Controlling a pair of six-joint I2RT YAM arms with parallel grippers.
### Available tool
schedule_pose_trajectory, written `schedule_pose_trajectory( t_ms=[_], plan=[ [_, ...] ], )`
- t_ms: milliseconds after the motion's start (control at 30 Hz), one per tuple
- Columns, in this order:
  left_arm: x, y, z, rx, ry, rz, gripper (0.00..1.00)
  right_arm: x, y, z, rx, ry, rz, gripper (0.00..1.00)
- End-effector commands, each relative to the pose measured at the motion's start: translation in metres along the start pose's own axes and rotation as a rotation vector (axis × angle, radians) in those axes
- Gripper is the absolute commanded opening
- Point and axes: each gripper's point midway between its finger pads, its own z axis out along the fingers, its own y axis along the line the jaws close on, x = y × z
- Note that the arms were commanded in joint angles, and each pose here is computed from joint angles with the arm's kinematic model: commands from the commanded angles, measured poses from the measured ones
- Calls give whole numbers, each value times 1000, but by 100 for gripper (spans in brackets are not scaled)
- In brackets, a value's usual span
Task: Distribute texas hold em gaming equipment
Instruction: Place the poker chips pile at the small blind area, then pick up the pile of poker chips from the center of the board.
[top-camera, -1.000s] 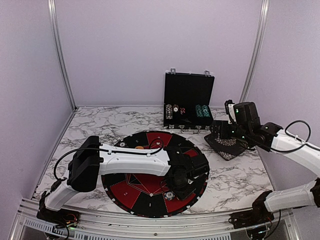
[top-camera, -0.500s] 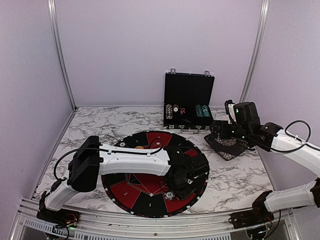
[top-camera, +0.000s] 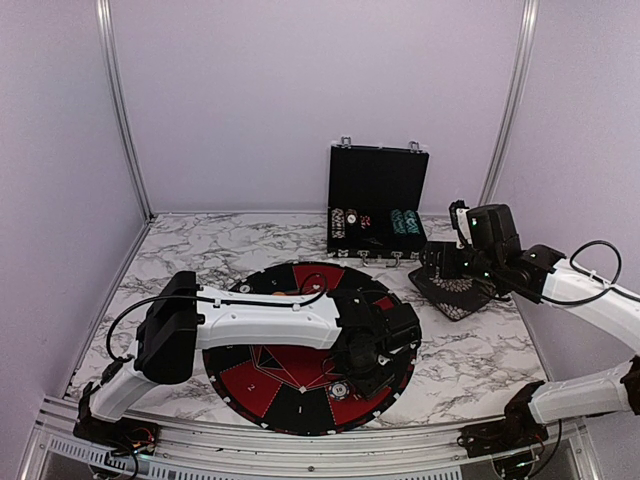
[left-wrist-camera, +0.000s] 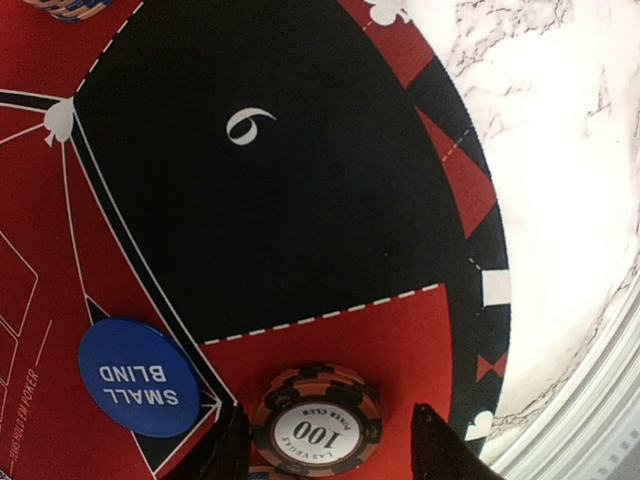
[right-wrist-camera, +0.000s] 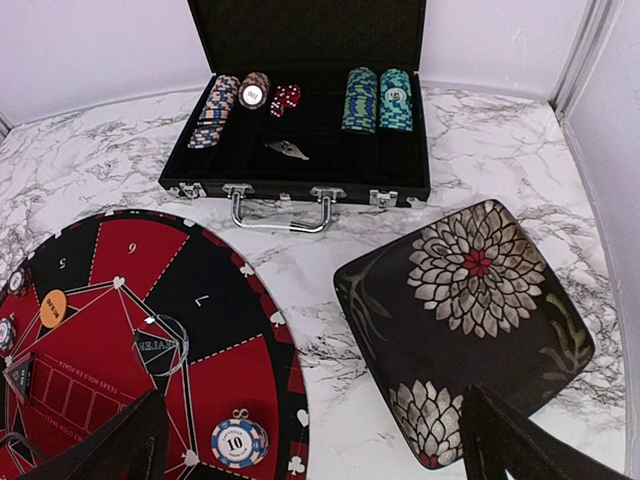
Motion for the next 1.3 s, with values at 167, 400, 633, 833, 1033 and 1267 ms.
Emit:
schedule_pose_trajectory(
  t_ms=[167,400,633,833,1033,1267],
  plan=[
    [-20,6,-40,15,-74,-13,56,-21,0,-8,7,-33,5,98],
    [-30,37,-76,-4,-136,-72,57,-28,7,-1,-4,-26,-11,98],
    [-23,107,-100,-72,-152,-188,57,-41,23,17,-40,-15,-42,98],
    [-2,183,-121,-131,-151,-319,57,-50,40,36,-78,3,-74,98],
    [26,260,-138,-188,-150,-454,57,-63,57,53,-120,6,-101,98],
    [65,332,-140,-231,-130,-606,57,-60,72,75,-160,44,-132,98]
  ],
)
